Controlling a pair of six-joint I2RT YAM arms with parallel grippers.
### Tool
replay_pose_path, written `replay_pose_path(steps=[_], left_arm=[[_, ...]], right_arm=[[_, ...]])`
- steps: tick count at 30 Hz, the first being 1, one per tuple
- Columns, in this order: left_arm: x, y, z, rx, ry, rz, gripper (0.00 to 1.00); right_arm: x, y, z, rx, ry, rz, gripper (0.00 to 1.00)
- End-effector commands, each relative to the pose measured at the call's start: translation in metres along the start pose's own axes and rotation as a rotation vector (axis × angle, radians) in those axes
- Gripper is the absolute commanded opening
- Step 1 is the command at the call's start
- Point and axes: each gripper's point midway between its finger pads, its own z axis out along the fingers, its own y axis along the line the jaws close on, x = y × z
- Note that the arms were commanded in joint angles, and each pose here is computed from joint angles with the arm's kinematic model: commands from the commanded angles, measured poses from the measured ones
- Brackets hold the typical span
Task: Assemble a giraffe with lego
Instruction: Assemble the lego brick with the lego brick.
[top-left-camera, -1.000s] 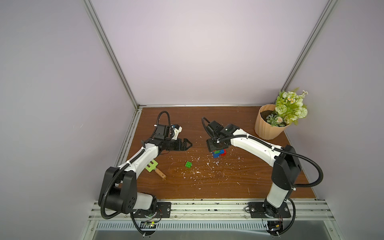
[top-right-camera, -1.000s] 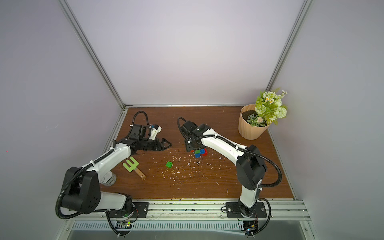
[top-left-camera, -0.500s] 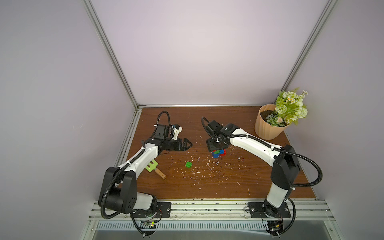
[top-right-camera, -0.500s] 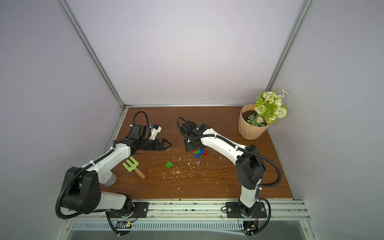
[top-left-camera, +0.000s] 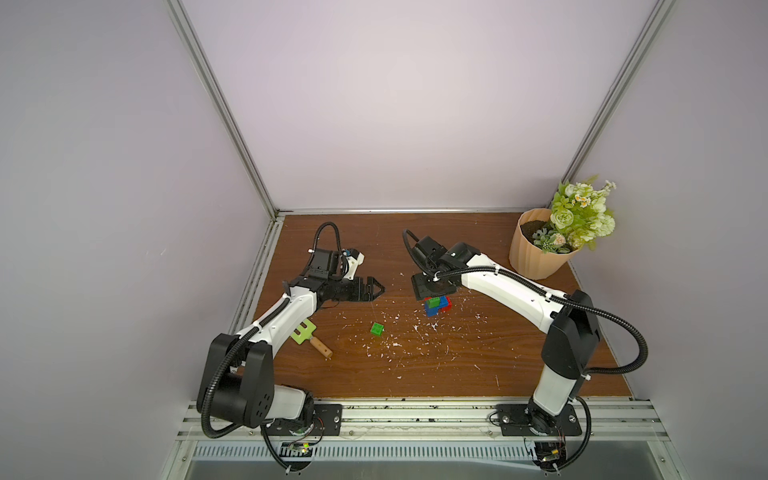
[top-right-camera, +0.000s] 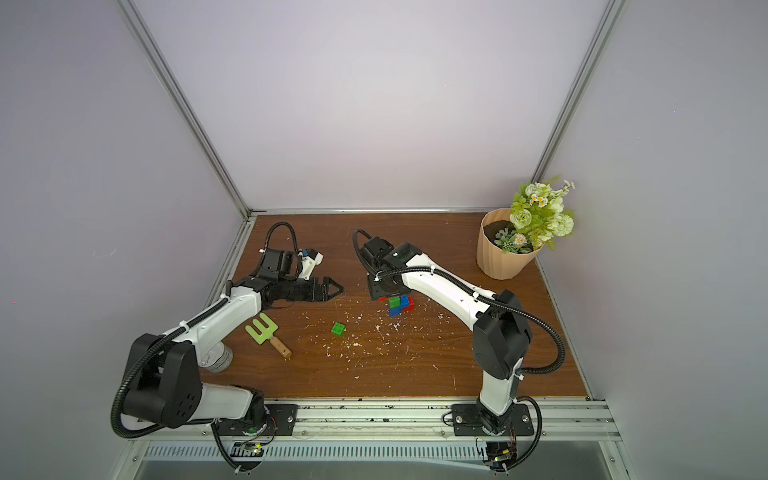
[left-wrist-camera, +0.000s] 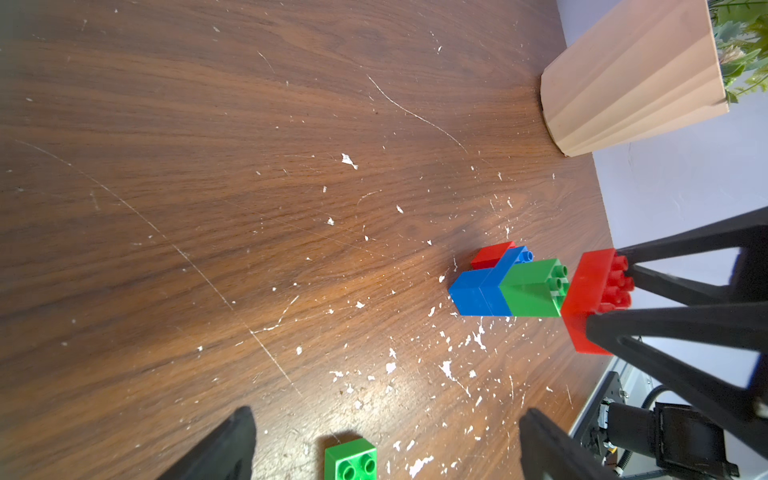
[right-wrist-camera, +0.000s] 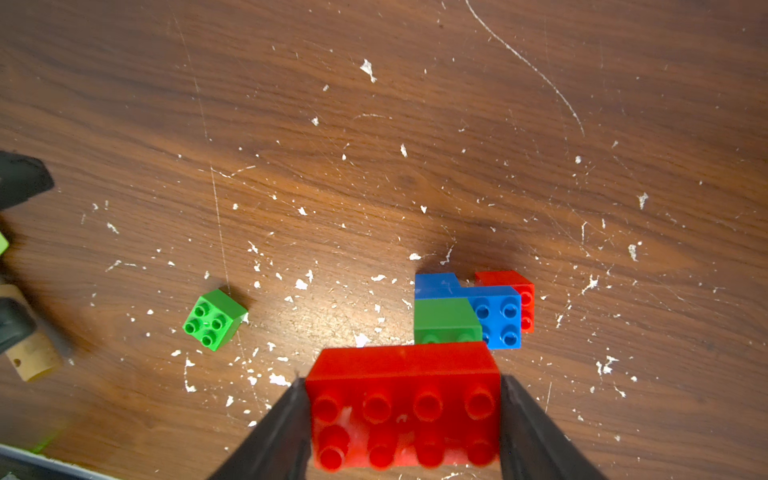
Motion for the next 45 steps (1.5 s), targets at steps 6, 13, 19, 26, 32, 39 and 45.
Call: replay_pose_path(steps=[6, 13, 19, 26, 32, 39, 45], left_arm=[[-0.001, -0.007, -0.004, 0.013, -0.012, 0.016, 0.99], [-0.001, -0.008, -0.004, 0.013, -0.012, 0.017, 1.00], [-0.001, -0.007, -0.004, 0.010, -0.014, 0.018, 1.00], [-0.001, -0.007, -0.005, 0.009, -0.014, 0.018, 0.99], [-0.001, -0.006, -0.004, 0.008, -0.013, 0.017, 1.00], [-0.001, -0.007, -0.004, 0.011, -0.014, 0.018, 1.00], [-0.001, -0.008, -0.005, 0.010, -0.016, 0.019, 0.99]], right_arm=[[0.010, -0.004, 0.009, 0.012, 0.032, 0.016, 0.51], [0.011, 0.000, 0.011, -0.001, 0.038, 0.015, 0.51], [0.014, -0.001, 0.013, 0.004, 0.046, 0.011, 0.51], [0.019, -0.004, 0.019, 0.013, 0.062, 0.006, 0.50], [0.023, -0.003, 0.023, 0.016, 0.085, -0.012, 0.50], [0.019, -0.004, 0.021, 0.021, 0.081, -0.016, 0.50], [0.018, 0.000, 0.022, 0.015, 0.092, -0.026, 0.50]])
